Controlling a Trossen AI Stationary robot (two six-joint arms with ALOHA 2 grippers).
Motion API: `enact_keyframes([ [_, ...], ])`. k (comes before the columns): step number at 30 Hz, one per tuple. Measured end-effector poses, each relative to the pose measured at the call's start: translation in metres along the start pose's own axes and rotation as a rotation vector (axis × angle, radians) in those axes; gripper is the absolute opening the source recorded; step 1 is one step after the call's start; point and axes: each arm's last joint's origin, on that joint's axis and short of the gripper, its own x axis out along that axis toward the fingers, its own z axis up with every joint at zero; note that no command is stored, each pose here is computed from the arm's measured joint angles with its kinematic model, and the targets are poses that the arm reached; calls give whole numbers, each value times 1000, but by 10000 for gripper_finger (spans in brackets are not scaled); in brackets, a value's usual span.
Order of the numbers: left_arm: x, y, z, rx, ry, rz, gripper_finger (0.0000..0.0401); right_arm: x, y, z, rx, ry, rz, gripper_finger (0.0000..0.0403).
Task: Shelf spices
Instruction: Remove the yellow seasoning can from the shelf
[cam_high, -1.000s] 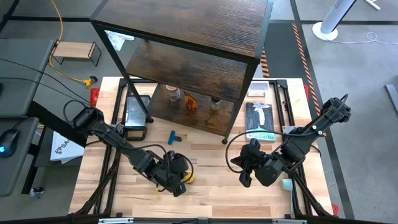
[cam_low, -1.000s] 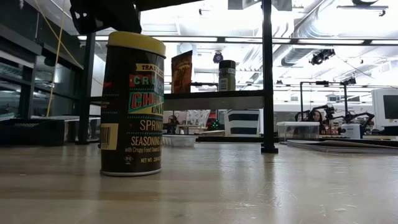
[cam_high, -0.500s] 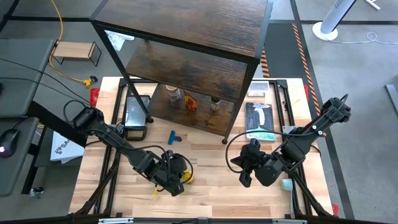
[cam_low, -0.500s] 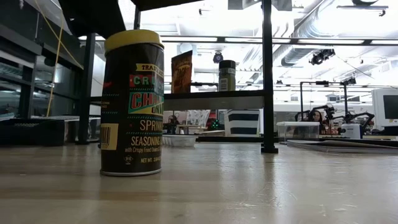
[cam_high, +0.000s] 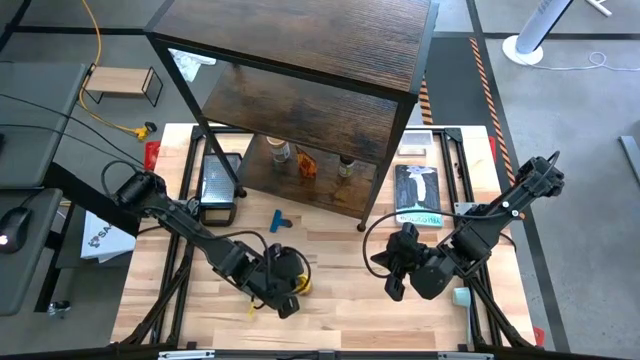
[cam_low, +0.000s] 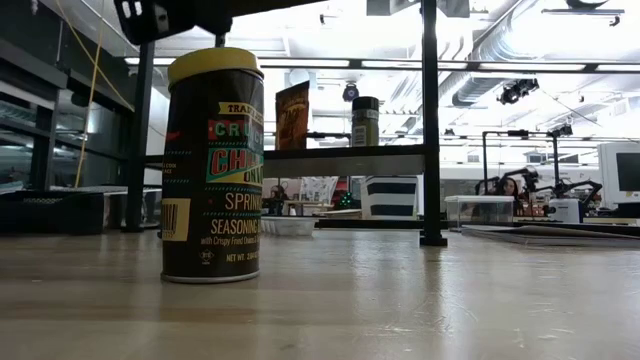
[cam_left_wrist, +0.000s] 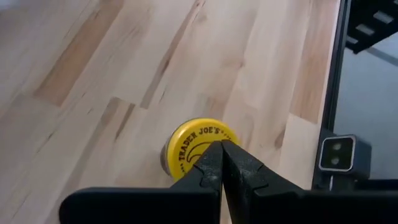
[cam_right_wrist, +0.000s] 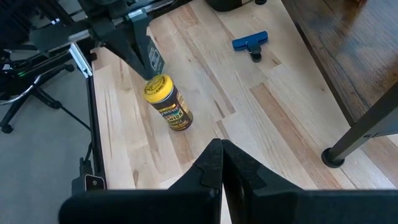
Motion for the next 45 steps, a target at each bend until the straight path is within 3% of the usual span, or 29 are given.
enact_keyframes([
  [23, 13, 7, 6, 19, 47, -20, 0, 0, -1, 1, -18, -13, -11, 0],
  [34, 2, -7, 4, 40, 21, -54, 0, 0, -1, 0, -21, -10, -14, 0],
  [45, 7, 2, 9, 42, 7, 8, 0, 1, -1, 1, -28, -13, -18, 0],
])
